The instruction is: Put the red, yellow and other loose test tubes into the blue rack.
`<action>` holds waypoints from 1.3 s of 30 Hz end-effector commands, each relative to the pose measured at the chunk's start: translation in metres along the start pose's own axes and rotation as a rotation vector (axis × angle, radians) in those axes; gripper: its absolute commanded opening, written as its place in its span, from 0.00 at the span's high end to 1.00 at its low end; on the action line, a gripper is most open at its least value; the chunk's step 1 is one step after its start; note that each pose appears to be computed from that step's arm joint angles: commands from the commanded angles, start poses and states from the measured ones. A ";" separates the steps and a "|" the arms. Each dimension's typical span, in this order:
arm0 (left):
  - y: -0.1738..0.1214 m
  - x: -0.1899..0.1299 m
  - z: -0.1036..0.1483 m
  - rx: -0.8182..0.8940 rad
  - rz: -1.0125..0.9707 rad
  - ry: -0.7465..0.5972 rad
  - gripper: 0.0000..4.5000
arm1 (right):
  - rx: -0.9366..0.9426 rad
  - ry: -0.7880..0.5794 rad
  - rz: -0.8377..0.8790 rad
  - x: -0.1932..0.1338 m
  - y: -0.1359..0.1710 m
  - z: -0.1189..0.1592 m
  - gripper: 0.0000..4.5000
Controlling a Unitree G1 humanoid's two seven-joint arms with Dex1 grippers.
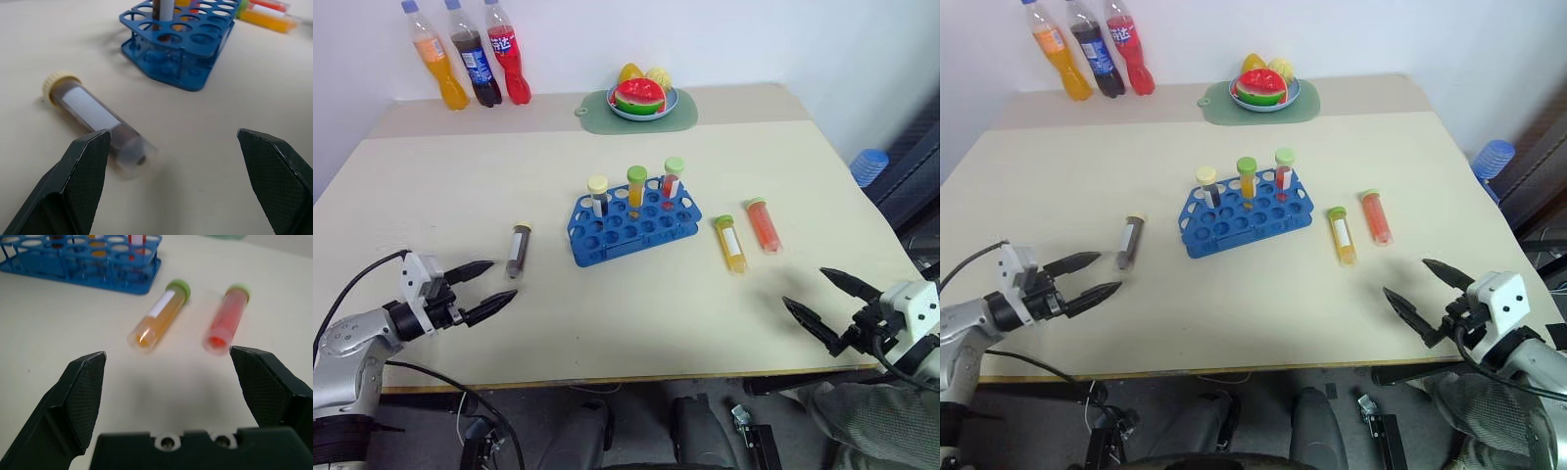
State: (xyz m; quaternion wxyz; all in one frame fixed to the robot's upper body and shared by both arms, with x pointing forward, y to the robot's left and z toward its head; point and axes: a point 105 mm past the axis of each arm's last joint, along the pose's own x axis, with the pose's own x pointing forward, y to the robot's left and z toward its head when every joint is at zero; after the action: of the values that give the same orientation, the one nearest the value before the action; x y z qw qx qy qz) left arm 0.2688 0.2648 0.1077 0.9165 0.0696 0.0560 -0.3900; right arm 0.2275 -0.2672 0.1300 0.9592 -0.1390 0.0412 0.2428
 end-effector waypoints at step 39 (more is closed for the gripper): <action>-0.059 0.059 0.044 0.065 -0.398 -0.162 0.05 | 0.324 0.590 -0.167 0.128 -0.095 0.041 0.00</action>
State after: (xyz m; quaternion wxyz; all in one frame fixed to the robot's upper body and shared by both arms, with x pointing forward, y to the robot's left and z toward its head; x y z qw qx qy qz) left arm 0.2725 0.1777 0.1318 0.8259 0.0488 -0.0106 -0.5616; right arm 0.3822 -0.2730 0.1660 0.9334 -0.0500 0.3388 0.1067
